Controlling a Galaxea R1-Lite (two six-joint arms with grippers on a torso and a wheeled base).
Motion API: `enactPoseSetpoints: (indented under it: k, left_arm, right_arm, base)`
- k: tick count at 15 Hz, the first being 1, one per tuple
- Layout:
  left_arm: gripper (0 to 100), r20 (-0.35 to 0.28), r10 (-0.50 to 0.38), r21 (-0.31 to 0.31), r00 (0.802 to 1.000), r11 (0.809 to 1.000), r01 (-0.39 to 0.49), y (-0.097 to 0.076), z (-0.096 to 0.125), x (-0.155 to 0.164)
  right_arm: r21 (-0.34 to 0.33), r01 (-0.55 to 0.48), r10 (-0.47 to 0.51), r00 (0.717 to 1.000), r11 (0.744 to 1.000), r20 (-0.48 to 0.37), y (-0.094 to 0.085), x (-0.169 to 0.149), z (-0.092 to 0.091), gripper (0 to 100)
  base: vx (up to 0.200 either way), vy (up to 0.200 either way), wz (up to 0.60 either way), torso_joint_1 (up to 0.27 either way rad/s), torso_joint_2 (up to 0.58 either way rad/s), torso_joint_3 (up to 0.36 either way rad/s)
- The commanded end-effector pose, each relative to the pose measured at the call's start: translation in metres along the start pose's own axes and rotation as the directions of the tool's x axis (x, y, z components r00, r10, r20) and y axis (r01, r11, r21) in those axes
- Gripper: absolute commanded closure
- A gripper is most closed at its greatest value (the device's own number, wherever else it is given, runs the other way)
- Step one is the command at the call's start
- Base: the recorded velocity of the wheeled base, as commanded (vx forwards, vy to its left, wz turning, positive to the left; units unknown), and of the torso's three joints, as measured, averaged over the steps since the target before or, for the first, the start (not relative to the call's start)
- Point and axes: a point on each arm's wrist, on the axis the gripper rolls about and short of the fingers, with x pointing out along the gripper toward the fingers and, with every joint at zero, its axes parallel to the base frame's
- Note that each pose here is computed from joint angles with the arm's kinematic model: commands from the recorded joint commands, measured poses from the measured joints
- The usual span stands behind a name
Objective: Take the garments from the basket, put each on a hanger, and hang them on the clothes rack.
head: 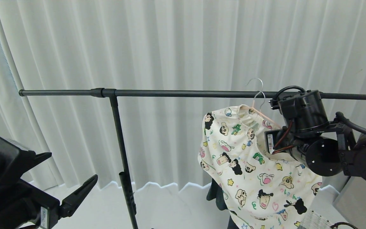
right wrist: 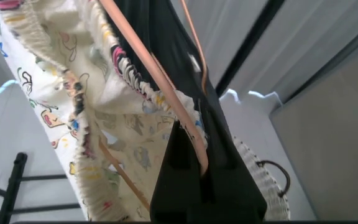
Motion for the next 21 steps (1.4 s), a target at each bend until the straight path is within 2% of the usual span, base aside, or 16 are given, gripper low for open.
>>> enactPoseSetpoints:
  k: [1, 4, 9, 12, 15, 21]
  left_arm:
    - [0, 0.004, 0.001, -0.001, 1.0, 1.0, -0.001, 0.0, 0.0, -0.001]
    - [0, 0.002, -0.001, -0.001, 1.0, 1.0, 0.001, 0.0, -0.003, -0.003]
    - [0, 0.002, -0.006, 0.002, 1.0, 1.0, 0.006, -0.002, -0.01, -0.008]
    - [0, 0.007, -0.004, 0.0, 1.0, 1.0, 0.004, -0.001, -0.01, -0.009]
    - [0, 0.012, -0.003, -0.001, 1.0, 1.0, 0.003, -0.001, -0.01, -0.01]
    - [0, 0.013, -0.007, -0.002, 1.0, 1.0, 0.007, -0.001, -0.01, -0.01]
  right_arm:
    - [0.0, -0.001, 0.001, 1.0, 1.0, 0.001, 0.0, 0.0, 0.0, 100]
    - [-0.006, 0.001, -0.001, 1.0, 1.0, -0.002, 0.0, 0.0, -0.001, 100]
    - [-0.05, 0.022, -0.023, 1.0, 0.999, -0.015, 0.005, 0.016, -0.004, 100]
    - [-0.076, 0.02, -0.021, 1.0, 0.997, -0.008, 0.019, 0.032, -0.007, 100]
    - [-0.105, 0.026, -0.03, 0.999, 0.994, -0.035, 0.03, 0.046, -0.016, 100]
    - [-0.108, 0.05, -0.053, 0.998, 0.993, -0.027, 0.038, 0.055, -0.015, 100]
  base:
    - [0.2, 0.0, 0.0, 0.002, 0.0, -0.002]
    - [0.2, 0.0, 0.0, 0.001, 0.0, 0.002]
    - [0.0, 0.0, 0.0, 0.0, 0.0, 0.0]
    - [0.0, 0.0, 0.0, 0.0, 0.0, 0.0]
    - [0.0, 0.0, 0.0, 0.0, 0.0, 0.0]
    - [0.0, 0.0, 0.0, 0.0, 0.0, 0.0]
